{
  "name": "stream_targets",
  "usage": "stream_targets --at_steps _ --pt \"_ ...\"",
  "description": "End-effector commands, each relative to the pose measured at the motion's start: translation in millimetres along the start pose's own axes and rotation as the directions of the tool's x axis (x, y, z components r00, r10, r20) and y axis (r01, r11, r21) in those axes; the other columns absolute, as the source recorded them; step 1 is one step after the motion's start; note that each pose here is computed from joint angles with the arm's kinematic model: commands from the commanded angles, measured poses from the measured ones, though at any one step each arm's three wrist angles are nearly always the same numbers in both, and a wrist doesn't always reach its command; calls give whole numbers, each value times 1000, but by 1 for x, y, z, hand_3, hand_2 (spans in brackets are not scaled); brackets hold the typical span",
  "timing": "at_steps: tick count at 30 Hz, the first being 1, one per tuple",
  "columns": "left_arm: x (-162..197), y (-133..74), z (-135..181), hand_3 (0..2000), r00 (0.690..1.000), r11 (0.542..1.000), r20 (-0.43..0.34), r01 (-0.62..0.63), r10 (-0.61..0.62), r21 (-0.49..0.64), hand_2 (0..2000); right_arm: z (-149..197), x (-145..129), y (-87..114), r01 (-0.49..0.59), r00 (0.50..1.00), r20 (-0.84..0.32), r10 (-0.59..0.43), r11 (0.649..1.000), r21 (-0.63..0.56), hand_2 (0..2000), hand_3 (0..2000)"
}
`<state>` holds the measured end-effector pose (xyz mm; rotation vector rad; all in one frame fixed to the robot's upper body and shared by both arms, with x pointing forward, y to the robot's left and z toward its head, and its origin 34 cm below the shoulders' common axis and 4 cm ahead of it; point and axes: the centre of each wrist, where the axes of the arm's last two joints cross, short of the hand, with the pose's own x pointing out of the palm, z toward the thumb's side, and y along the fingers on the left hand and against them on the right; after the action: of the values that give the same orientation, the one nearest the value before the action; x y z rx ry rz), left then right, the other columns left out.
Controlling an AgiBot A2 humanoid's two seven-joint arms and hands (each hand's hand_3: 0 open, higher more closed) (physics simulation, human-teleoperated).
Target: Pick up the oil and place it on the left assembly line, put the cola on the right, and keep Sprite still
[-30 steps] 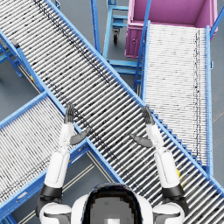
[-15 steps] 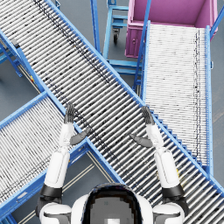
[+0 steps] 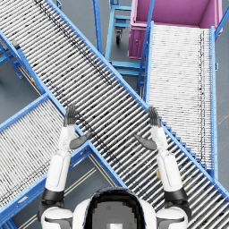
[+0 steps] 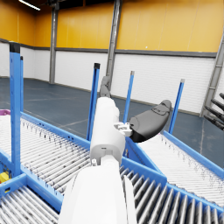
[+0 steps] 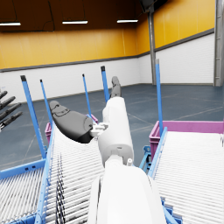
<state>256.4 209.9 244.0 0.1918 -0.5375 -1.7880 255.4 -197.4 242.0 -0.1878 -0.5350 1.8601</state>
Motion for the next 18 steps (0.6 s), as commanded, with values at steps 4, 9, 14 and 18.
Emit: stream_targets --at_steps 4,9,14,18 --pt "-19 13 53 0 997 973 -32 -55 64 226 0 46 -1 -17 24 1000 0 -25 977 -210 0 0" --pt "-30 14 67 0 993 953 -32 -97 111 288 0 63 -9 -19 64 998 -1 -67 956 -286 0 0" --pt "-42 14 74 0 968 936 -154 -141 199 322 0 67 -17 -21 96 983 -120 -140 945 -311 0 0" --pt "-48 11 83 0 929 919 -260 -162 264 359 0 72 -23 -18 124 944 -251 -215 933 -337 0 0"
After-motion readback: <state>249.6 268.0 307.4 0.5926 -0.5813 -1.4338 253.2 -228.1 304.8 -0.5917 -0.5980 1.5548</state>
